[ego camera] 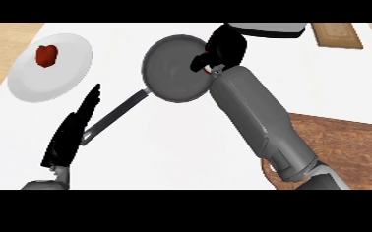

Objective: Pick the can from the cutting board and place it in the pan

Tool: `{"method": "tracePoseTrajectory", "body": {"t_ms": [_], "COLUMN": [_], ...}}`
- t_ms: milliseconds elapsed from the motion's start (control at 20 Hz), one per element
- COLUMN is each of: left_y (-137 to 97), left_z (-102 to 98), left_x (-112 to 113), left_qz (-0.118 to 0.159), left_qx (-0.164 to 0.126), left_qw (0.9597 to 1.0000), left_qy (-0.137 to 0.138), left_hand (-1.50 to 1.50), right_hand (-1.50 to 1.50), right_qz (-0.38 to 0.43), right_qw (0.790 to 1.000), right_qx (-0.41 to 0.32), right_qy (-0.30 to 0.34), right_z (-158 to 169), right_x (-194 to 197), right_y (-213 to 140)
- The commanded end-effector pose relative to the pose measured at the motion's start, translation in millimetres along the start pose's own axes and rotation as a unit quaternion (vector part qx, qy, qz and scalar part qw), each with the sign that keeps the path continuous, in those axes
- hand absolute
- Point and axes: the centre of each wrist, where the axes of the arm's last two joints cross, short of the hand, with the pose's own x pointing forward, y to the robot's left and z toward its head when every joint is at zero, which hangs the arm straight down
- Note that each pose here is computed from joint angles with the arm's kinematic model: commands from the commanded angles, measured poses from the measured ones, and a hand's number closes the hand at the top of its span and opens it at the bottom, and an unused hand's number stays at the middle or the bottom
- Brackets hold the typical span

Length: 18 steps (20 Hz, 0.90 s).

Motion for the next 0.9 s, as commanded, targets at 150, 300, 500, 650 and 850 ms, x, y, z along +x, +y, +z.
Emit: {"method": "tracePoseTrajectory", "body": {"t_ms": [150,300,500,650,850], "left_y": [-10.1,-8.4,-17.7,-8.7,-8.8], "left_z": [-11.0,-2.9,-10.1,-11.9,-5.9], "left_x": [12.3,2.5,15.0,17.7,6.7], "left_qz": [0.001,-0.004,0.000,-0.003,-0.004], "left_qx": [-0.014,-0.028,-0.022,-0.019,-0.007], "left_qw": [0.9997,0.9994,0.9995,0.9996,0.9999], "left_qy": [-0.017,-0.018,-0.023,-0.021,-0.010], "left_hand": [0.00,0.00,0.00,0.00,0.00], "right_hand": [-1.50,-1.50,-1.50,-1.50,-1.50], "right_qz": [-0.162,-0.218,-0.288,-0.309,-0.363], "right_qw": [0.976,0.964,0.953,0.948,0.922], "right_qx": [0.086,0.085,0.031,-0.047,-0.113], "right_qy": [0.116,0.129,0.090,0.064,0.078], "right_z": [-22.3,-25.2,-27.5,-27.0,-31.8], "right_x": [-23.2,-34.1,-16.7,-13.9,-17.1], "right_y": [5.8,12.9,-2.6,-1.1,-2.8]}}
